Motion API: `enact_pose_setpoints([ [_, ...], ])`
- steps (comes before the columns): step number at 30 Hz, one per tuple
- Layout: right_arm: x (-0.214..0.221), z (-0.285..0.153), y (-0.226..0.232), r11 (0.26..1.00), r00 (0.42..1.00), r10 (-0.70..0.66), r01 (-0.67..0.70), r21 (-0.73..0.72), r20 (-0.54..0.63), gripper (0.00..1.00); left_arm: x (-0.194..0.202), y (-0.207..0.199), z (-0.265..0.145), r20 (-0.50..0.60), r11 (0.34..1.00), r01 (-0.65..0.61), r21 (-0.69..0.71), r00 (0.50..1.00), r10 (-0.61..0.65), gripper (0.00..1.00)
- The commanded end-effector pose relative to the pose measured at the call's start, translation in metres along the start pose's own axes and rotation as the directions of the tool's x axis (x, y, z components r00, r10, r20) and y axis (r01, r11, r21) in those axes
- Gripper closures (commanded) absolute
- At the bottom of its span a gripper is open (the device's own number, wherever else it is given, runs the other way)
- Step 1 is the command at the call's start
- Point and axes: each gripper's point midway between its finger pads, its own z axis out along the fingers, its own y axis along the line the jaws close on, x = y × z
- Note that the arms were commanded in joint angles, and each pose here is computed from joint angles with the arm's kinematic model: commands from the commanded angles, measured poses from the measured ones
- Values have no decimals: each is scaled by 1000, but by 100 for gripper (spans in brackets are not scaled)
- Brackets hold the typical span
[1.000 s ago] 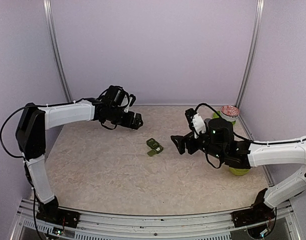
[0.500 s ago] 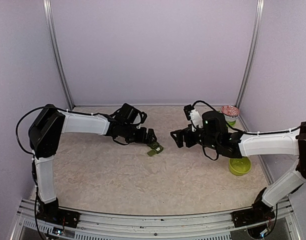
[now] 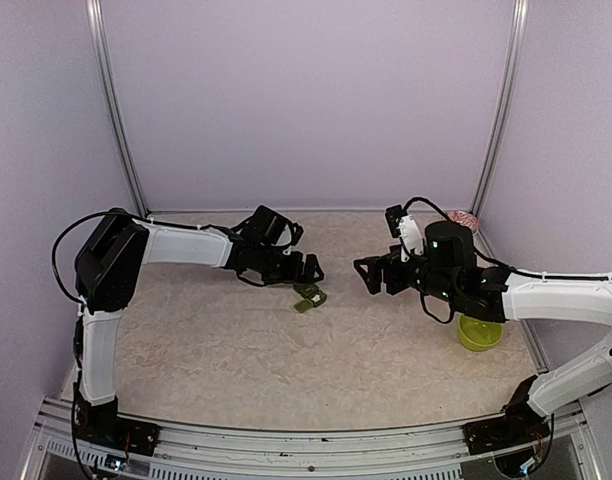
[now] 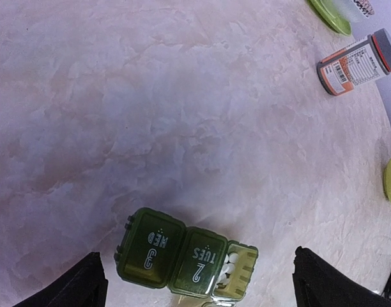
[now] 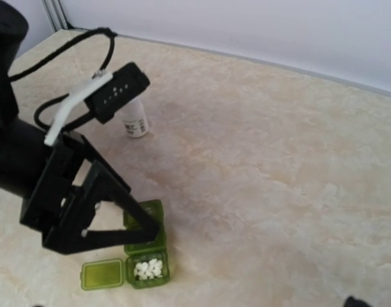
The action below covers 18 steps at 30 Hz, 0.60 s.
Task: Sort the pills into containers
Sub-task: Adjust the pill container at the center of the board.
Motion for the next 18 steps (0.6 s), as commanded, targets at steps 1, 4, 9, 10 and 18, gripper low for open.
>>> enact_pose_setpoints([
  [1, -2, -8, -8, 999, 1000, 1, -1, 34, 5, 0, 4, -14, 2, -18, 1000, 3, 20, 1000, -2, 1],
  [4, -3, -9, -9, 999, 1000, 0, -1, 36, 10, 0, 9, -16, -1, -24, 1000, 2, 3, 1000, -2, 1],
  [9, 0, -11, -11, 999, 1000, 3, -3, 43, 9, 0, 18, -15, -1, -38, 1000, 15, -16, 999, -15, 1],
  [10, 0, -11, -11, 999, 1000, 3, -4, 44, 8, 0, 19, -13, -1, -41, 1000, 18, -25, 999, -19, 1],
  [18, 5, -9, -9, 999, 1000, 7, -7, 34, 3, 0, 27, -4, -1, -47, 998, 27, -56, 998, -30, 1],
])
